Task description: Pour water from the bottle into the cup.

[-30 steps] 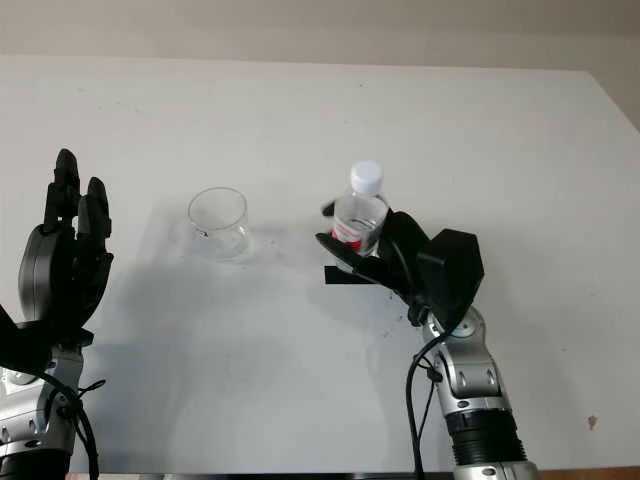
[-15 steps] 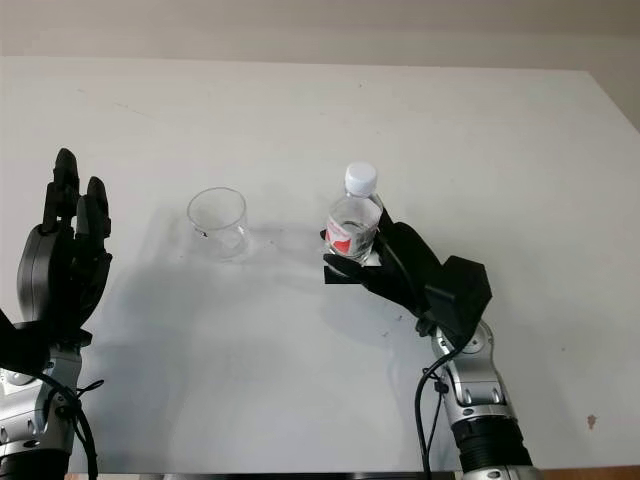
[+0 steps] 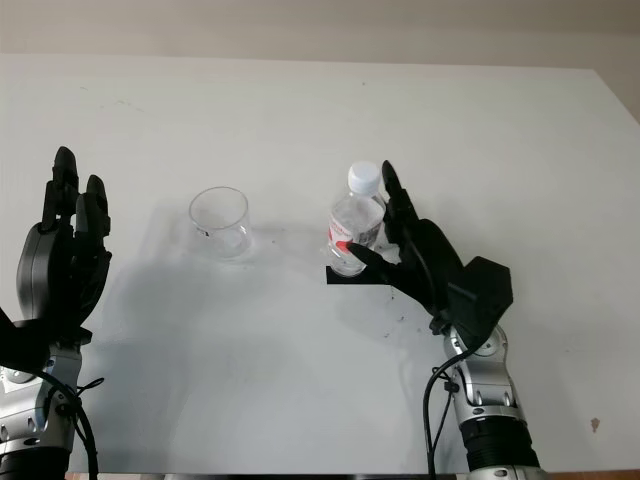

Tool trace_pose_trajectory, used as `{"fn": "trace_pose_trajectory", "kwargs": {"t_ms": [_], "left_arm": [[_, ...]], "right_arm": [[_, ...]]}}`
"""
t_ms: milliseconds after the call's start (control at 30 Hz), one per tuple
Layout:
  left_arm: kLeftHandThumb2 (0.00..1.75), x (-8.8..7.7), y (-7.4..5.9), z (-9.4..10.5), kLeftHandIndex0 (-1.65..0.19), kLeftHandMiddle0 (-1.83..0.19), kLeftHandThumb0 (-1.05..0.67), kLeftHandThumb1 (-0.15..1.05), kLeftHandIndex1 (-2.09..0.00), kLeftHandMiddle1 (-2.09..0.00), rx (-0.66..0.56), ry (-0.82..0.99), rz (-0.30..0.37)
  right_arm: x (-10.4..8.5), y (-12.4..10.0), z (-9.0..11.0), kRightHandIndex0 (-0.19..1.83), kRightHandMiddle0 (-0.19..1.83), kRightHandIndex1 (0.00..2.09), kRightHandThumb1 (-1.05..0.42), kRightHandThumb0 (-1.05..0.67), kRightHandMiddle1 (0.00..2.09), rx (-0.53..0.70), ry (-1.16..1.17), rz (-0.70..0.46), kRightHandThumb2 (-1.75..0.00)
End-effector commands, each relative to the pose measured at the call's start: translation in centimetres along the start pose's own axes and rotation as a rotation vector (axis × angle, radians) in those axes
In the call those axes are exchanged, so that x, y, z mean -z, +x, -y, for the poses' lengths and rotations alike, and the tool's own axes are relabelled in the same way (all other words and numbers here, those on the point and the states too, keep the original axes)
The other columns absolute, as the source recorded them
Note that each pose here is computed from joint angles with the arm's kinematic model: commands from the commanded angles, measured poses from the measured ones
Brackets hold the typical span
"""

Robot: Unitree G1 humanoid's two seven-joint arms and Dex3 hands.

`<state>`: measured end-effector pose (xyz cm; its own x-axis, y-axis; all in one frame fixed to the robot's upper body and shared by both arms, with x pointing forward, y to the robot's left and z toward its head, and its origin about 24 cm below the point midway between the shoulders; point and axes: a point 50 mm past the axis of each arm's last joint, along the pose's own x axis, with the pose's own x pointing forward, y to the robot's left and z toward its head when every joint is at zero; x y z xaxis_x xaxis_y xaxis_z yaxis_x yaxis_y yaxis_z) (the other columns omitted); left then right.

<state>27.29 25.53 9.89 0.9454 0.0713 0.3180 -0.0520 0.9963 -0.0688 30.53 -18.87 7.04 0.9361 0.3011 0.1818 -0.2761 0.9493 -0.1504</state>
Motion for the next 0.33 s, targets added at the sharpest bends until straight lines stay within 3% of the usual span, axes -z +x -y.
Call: {"fn": "trace_pose_trajectory", "kwargs": {"t_ms": [0, 300], "left_arm": [[0.54, -0.2, 0.2, 0.0, 0.19, 0.19, -0.72, 1.05, 0.00, 0.00, 0.003, 0.009, 0.014], [0.53, -0.2, -0.7, -0.2, 0.19, 0.19, -0.72, 1.05, 0.00, 0.00, 0.000, 0.005, 0.005]], "right_arm": [[-1.0, 0.5, -0.1, -0.19, -0.19, 0.00, -1.03, -0.90, 0.00, 0.015, -0.006, 0.065, -0.06], [-2.8, -0.5, -1.6, -0.19, -0.19, 0.00, -1.02, -0.93, 0.00, -0.080, -0.031, 0.128, -0.05]]}}
